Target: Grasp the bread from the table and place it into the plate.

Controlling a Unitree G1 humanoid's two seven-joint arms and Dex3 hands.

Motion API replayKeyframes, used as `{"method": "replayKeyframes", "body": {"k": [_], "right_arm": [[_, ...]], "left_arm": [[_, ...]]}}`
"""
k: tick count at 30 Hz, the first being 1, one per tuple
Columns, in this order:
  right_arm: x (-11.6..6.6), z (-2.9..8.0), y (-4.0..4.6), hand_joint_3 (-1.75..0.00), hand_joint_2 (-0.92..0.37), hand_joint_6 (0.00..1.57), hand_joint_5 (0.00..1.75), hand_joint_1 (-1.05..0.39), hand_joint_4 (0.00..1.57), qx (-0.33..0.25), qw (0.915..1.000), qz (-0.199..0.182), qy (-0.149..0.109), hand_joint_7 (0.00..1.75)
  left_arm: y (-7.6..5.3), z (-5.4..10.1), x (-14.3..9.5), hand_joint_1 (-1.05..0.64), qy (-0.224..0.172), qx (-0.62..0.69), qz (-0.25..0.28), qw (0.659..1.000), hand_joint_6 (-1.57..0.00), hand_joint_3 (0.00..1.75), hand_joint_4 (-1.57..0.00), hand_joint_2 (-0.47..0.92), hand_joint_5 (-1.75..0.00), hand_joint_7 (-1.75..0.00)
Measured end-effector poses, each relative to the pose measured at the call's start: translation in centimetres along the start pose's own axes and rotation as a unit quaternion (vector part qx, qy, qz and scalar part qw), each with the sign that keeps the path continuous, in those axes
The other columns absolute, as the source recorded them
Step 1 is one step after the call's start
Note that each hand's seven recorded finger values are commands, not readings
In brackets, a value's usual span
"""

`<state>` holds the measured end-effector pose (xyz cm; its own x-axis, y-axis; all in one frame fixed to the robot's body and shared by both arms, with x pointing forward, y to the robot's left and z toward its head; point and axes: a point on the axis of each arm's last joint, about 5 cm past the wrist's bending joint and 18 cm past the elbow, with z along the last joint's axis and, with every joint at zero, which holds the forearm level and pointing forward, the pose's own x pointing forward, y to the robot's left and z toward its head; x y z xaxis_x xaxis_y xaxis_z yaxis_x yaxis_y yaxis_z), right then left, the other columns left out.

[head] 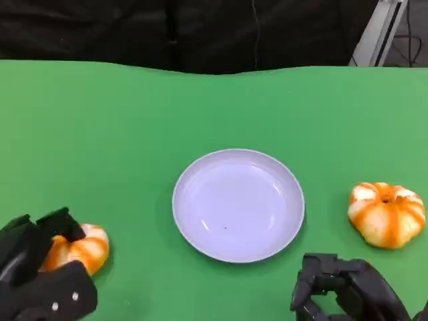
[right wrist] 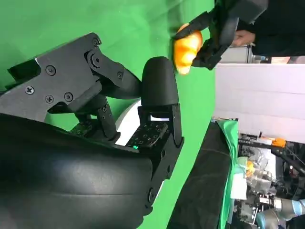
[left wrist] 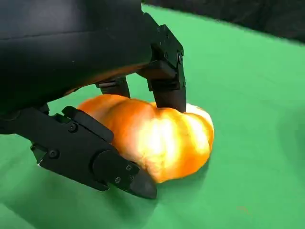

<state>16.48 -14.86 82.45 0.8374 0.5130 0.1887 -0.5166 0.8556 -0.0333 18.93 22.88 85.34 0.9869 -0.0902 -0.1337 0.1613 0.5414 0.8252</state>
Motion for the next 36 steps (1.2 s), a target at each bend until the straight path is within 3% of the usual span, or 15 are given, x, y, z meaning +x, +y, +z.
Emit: {"method": "replayKeyframes", "body": {"k": [3,13,22,36], "right_arm": [[0.1,0.0,0.01,-1.0,-0.6,0.85,1.56,-0.11,0.83,0.0,1.0,0.002,-0.001,1.29],[0.1,0.0,0.0,-1.0,-0.6,0.84,1.56,-0.12,0.82,0.0,1.0,0.002,-0.001,1.3],[0.1,0.0,0.0,-1.01,-0.6,0.84,1.56,-0.12,0.82,0.0,1.0,0.002,-0.001,1.29],[0.2,0.0,0.21,-1.04,-0.58,0.84,1.57,-0.12,0.82,-0.001,1.0,0.001,-0.004,1.31]], "left_arm": [[0.6,0.8,-0.4,-0.07,-0.024,-0.001,0.019,1.0,-0.55,0.0,-0.43,0.85,-1.68,-1.44],[0.9,1.1,-0.6,-0.08,-0.022,0.014,0.023,0.999,-0.59,0.0,-0.43,0.84,-1.66,-1.38],[1.5,1.8,-0.8,-0.09,-0.035,0.014,0.038,0.999,-0.56,0.0,-0.39,0.84,-1.73,-1.42],[2.3,5.3,0.0,-0.1,-0.087,-0.005,0.061,0.994,-0.62,0.0,-0.41,0.83,-1.68,-1.29]]}}
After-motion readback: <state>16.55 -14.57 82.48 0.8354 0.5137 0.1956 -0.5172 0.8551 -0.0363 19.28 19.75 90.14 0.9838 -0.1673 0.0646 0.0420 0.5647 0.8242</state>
